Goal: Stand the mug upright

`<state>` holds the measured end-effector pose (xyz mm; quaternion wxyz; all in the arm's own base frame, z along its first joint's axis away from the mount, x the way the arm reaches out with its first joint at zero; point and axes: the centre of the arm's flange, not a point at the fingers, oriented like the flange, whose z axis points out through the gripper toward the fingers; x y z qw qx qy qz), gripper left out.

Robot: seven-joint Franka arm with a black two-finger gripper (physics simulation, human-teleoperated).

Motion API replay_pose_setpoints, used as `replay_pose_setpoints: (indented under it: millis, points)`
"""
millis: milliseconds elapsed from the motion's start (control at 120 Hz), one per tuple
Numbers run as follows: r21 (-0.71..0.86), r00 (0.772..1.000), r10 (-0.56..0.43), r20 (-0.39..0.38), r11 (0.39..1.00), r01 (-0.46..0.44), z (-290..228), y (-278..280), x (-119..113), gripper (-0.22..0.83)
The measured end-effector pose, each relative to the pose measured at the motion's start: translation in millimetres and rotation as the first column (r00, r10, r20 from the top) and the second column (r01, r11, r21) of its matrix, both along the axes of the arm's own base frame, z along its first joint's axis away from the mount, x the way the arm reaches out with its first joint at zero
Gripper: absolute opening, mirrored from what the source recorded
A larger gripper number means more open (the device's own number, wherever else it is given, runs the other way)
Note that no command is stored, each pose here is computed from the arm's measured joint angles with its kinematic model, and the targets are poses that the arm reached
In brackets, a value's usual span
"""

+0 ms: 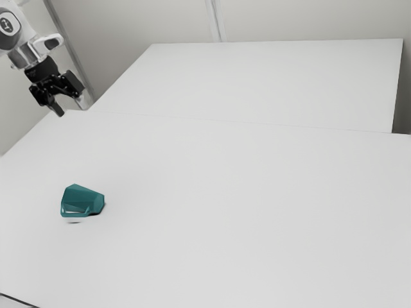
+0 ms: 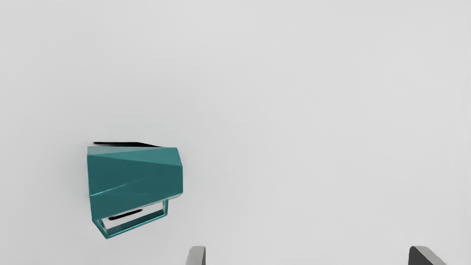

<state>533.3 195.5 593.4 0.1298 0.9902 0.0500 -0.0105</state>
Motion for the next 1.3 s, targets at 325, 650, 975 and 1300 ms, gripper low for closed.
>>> replay_pose_setpoints:
  millis: [325,650,975,1300]
  points:
    - [-0.268,0.993,0.115,-0.017,0.956,-0.116,-90.9,130.8,-75.0,0.62]
    - [-0.36,0.994,0.106,-0.035,0.926,-0.112,-187.8,188.2,-82.9,0.61]
    - [-0.498,0.999,0.046,0.029,0.867,-0.026,-278.0,185.0,-68.7,0.62]
    - [-0.583,0.996,-0.022,0.088,0.81,0.07,-313.1,161.2,-68.8,0.62]
